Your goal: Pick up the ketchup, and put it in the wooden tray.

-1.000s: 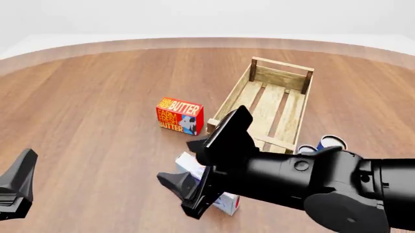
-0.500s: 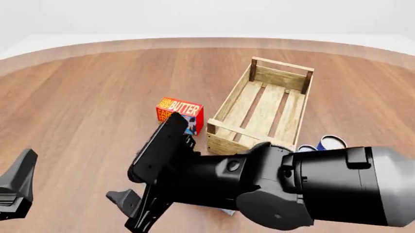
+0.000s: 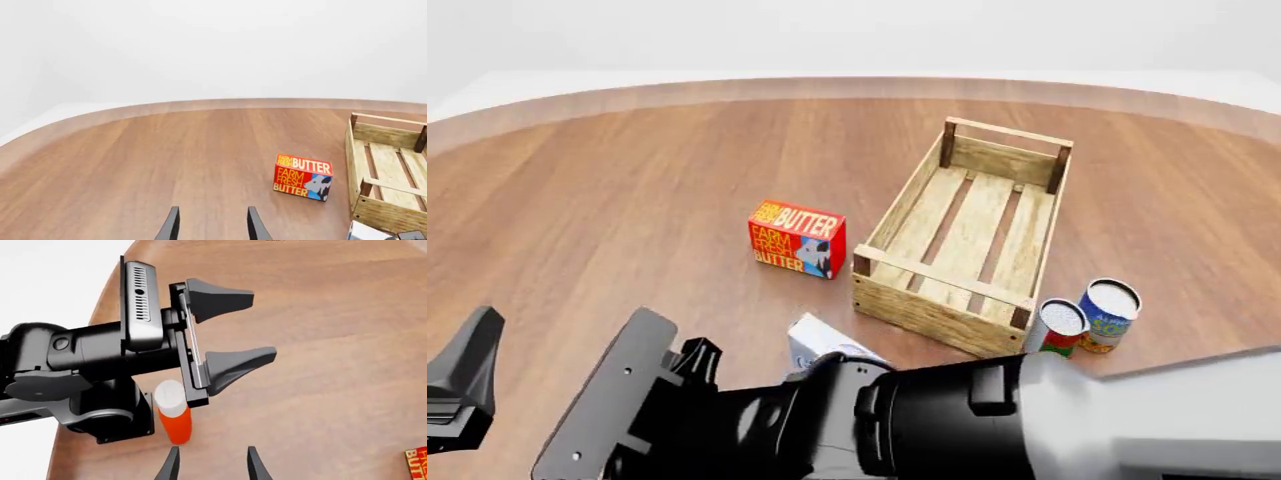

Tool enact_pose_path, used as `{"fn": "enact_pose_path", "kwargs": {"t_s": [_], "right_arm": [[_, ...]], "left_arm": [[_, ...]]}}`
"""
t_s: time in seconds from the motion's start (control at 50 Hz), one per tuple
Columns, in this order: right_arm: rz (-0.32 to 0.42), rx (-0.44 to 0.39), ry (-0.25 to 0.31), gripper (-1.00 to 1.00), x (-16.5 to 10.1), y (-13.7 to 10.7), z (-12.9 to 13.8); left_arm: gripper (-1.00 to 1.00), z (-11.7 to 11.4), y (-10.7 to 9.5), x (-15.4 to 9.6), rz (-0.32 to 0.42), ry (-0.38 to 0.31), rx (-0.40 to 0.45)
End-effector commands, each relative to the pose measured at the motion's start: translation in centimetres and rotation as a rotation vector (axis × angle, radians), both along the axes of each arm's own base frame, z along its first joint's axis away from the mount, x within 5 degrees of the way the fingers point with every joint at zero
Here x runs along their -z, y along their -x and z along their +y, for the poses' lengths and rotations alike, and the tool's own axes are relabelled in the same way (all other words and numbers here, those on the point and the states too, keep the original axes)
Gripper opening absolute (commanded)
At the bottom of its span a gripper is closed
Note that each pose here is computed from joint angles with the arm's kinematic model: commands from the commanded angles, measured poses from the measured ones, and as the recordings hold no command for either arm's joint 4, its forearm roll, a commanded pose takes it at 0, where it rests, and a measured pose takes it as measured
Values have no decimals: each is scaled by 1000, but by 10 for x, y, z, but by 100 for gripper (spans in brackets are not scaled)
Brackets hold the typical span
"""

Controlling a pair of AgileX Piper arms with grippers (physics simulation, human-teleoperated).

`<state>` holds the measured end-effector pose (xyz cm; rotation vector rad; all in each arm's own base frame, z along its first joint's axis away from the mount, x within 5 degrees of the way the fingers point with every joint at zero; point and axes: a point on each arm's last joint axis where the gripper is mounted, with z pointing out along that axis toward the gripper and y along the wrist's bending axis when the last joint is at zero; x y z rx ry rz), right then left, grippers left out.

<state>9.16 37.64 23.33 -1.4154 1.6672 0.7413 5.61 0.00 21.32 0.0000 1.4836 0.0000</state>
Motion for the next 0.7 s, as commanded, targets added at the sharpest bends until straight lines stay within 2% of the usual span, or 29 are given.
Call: {"fn": "enact_pose_path", "kwargs": {"t_s": [0.02, 0.18, 0.28, 0.3, 0.52, 0.7], "right_arm": [[-7, -59, 18, 100, 4, 17, 22], [-14, -82, 30, 100, 8, 22, 34], [-29, -92, 52, 100, 20, 19, 46], [-28, -137, 71, 100, 55, 35, 70], [-20, -138, 90, 100, 71, 36, 77], [2, -136, 82, 100, 78, 41, 78]], "left_arm": [[100, 0, 0, 0, 0, 0, 0], [100, 0, 0, 0, 0, 0, 0], [100, 0, 0, 0, 0, 0, 0], [100, 0, 0, 0, 0, 0, 0], [100, 0, 0, 0, 0, 0, 0], [100, 0, 0, 0, 0, 0, 0]]}}
